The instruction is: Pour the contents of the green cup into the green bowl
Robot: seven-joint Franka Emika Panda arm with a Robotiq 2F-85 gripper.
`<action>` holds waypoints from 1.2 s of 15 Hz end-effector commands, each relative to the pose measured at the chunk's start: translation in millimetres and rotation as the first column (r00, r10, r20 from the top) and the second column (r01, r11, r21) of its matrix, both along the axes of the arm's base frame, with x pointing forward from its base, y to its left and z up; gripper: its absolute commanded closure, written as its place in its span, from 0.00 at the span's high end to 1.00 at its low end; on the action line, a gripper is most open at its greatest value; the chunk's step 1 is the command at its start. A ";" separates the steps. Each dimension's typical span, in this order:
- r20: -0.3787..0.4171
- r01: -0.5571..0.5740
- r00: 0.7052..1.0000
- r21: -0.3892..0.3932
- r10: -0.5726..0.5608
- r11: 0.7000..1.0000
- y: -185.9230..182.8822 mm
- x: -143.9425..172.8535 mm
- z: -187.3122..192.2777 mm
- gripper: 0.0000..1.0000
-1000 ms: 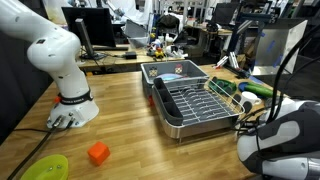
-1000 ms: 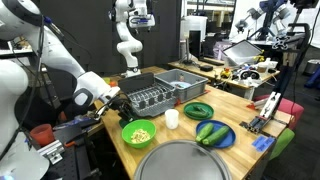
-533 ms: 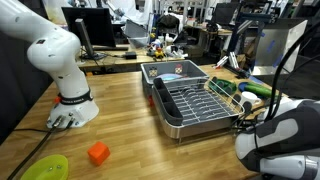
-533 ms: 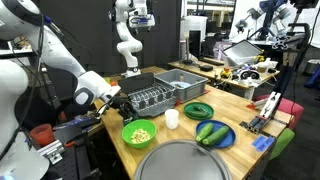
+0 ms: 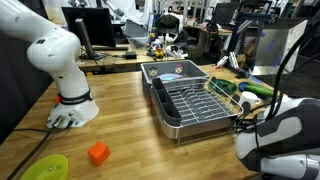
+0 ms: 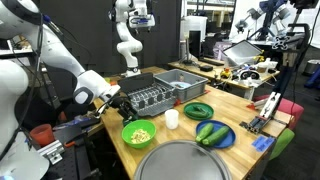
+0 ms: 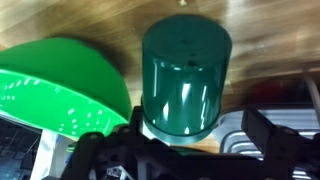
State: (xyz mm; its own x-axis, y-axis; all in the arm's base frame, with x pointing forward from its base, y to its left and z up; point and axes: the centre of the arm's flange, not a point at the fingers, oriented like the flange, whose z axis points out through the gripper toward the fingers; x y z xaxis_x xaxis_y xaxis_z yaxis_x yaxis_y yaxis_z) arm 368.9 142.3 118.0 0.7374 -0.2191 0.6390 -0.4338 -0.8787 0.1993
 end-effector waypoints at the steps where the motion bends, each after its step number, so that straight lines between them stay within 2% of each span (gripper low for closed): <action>1: 0.000 0.000 1.000 -0.002 0.000 1.000 -0.3 0.1 -0.6 1.00; 8: 0.000 -0.001 1.000 -0.008 0.001 1.000 -1.0 0.3 -2.0 1.00; 14: -0.033 0.015 0.999 -0.068 -0.017 0.998 -25.1 -18.1 16.9 1.00; 18: -0.001 -0.050 0.999 -0.077 0.050 0.996 -21.7 -20.4 30.7 1.00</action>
State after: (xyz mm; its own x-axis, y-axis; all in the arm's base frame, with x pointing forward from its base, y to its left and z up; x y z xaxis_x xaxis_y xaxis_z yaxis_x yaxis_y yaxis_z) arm 354.4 113.4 129.3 0.7394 -0.1727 0.6507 -0.4395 -0.8560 0.2722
